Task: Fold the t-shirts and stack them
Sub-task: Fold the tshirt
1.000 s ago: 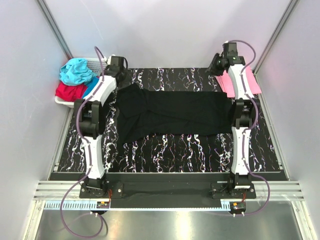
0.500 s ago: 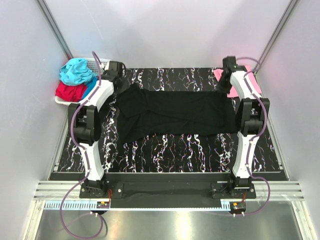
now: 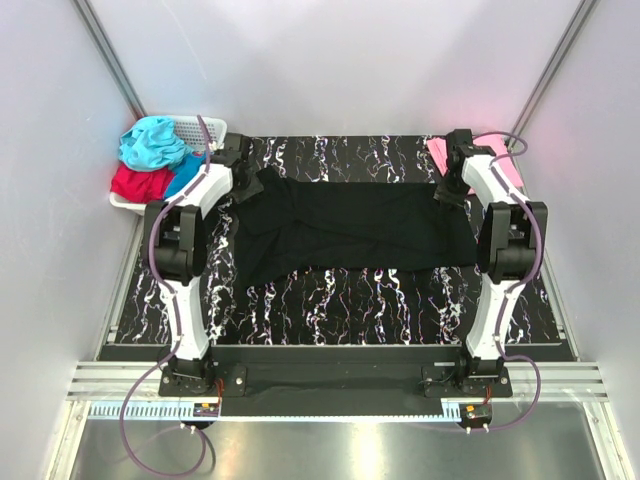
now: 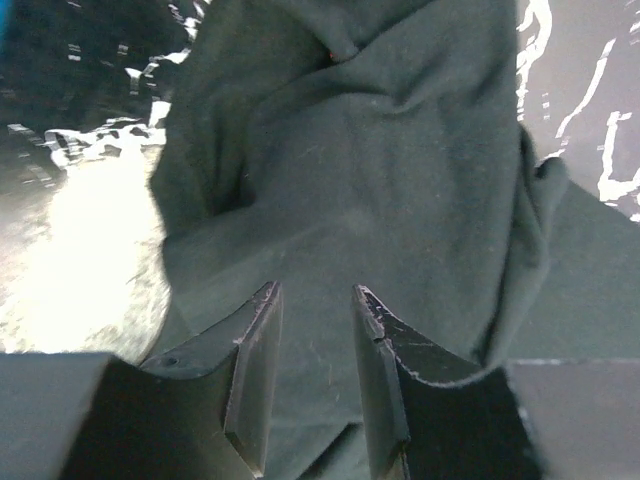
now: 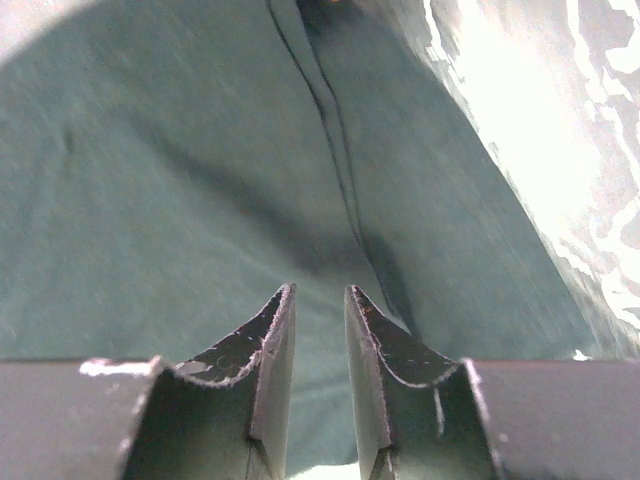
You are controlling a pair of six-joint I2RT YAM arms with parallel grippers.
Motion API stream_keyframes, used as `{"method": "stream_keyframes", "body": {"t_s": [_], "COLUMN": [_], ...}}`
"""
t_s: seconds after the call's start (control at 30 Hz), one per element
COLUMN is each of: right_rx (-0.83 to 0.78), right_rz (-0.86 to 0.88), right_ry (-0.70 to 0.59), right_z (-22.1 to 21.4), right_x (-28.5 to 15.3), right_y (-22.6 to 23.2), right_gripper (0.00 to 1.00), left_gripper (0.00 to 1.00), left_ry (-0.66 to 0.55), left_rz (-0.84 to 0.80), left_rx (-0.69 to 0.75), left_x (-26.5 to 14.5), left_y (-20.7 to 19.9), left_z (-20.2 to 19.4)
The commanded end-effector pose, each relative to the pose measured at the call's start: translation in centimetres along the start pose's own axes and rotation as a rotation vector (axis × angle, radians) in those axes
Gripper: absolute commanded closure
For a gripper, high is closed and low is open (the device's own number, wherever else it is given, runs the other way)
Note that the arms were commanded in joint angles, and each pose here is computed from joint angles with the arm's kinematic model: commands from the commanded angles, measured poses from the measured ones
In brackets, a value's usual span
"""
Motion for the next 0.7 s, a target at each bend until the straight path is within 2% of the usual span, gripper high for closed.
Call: {"method": "stream_keyframes", "body": {"t_s": [0.0,0.17,0.43,0.63,0.67], "right_rx": [-0.012,0.002,-0.084,-0.118,-0.096], "right_rz": [0.015,-0.001,-0.147,-0.137,-0.151], "right_ry": [-0.038,-0.082,-0.205,-0.192,-0.187], "right_z": [1.6,3.9,7.4,7.4,7.9], "right_x": [1.9,3.1,5.2,5.8,6.2], "right_y": [1.6,2.3,1.3,1.5,0.3], "right_gripper": [0.67,0.67,0.68,0.68,0.68], "left_gripper": [0.62,0.62,0.62,0.62,0.62], "left_ry": [0.010,0.005,0.020,0.030,0.035], "left_rz": [-0.043,-0.026,-0.031,-0.026,-0.022], "left_rx": [0.028,0.046,0.051,0.046,0.047], "left_x": [0.5,0.9,1.8,2.0,2.1], "left_y": [-1.4,-1.4,-1.7,-1.6,-1.5], "left_z": [0.5,0.9,1.2,0.9,0.8]}}
Point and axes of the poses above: each gripper's point midway between its finger pads, its own x axis out along the fingers, its own y axis along the line the jaws close on, z = x × y, the point moved 4 cm from there along -x, back along the fingers, and after that the axes turned 7 degrees about x, right-handed, at the moved point
